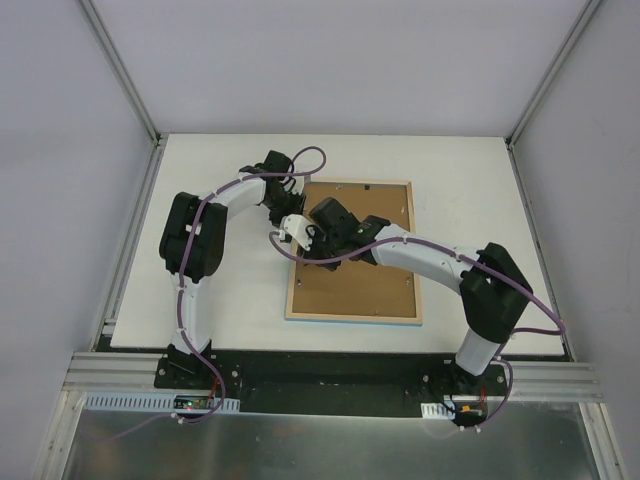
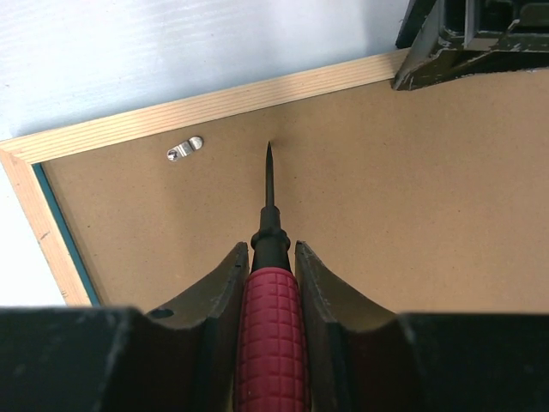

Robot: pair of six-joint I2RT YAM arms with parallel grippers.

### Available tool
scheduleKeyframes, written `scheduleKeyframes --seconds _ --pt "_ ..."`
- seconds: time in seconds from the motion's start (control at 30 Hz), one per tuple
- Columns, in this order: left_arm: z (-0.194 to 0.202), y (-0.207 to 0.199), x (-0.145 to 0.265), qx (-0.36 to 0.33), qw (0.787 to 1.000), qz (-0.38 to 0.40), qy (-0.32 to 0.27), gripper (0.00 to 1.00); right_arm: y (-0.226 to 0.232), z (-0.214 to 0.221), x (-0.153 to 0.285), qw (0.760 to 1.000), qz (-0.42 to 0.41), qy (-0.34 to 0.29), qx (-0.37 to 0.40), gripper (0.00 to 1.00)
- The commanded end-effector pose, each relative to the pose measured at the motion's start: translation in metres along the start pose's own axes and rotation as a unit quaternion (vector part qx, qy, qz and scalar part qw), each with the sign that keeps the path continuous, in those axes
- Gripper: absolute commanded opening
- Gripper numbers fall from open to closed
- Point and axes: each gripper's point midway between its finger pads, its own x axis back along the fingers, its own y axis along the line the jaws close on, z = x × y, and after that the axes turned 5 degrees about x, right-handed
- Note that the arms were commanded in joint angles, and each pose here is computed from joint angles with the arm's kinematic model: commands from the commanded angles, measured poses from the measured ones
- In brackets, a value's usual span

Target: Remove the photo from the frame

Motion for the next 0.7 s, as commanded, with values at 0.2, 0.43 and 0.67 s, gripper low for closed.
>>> scheduleKeyframes --seconds 0.2,0.43,0.67 --pt "0.017 0.016 -0.012 -0.001 0.999 -0.017 0.036 0.04 -0.026 -0.011 0.054 0.999 0.023 -0.032 0.034 0.01" --pt "0.013 0.025 -0.007 -0.005 0.999 -0.046 0.027 0.01 -0.054 0.02 0.108 0.998 0.025 -0.059 -0.014 0.01" --pt "0.004 0.033 -0.001 -0.017 0.997 -0.071 0.012 0.0 -0.051 0.06 0.158 0.994 0.072 -0.072 -0.046 0.01"
